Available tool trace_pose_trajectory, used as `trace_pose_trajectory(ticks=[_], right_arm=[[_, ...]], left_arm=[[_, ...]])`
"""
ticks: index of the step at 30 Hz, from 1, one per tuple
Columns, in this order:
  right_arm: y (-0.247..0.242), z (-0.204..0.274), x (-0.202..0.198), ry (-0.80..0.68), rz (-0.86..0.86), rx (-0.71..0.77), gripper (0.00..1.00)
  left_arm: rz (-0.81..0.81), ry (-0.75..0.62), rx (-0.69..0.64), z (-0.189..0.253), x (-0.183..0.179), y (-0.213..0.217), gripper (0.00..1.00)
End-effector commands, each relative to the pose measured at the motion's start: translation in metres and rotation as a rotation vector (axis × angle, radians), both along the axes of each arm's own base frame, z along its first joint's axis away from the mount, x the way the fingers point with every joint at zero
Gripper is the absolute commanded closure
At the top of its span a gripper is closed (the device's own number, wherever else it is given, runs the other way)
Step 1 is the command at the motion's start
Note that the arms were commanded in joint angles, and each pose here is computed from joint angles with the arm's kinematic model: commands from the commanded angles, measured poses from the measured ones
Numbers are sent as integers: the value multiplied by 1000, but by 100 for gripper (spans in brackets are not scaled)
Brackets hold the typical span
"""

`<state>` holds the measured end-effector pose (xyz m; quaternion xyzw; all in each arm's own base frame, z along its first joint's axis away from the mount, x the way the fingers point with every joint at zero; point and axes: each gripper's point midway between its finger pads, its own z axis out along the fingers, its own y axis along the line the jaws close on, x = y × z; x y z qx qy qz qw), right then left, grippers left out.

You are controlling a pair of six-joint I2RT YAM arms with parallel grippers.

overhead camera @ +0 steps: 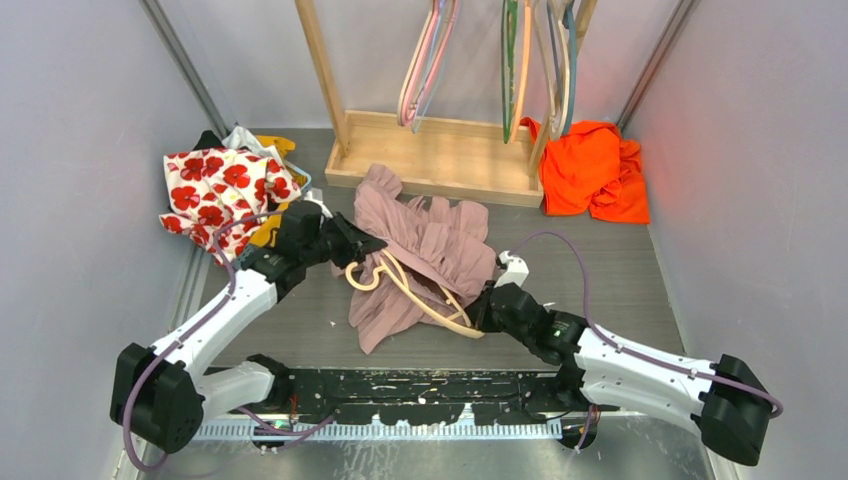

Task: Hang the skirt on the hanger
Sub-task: Hang the skirt on the hanger.

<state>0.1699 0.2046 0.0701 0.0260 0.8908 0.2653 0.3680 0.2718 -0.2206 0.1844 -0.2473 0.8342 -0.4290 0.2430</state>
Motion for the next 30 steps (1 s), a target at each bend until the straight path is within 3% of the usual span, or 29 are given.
trace_pose_trajectory(ticks=[1,11,25,30], right_arm=[[-9,-16,-14,49,8,-66,99],[2,-10,-36,6,50,-135,99],[4,0,-61,-11,73,-122,99],[13,-7,-71,-11,103,-142,99]], left_arm=[[95,-165,-91,47,30,12,100],[153,-206,-189,62,52,16,100],[266,-207,-177,50,74,49,100],[289,-211,-238,49,86,48,100]])
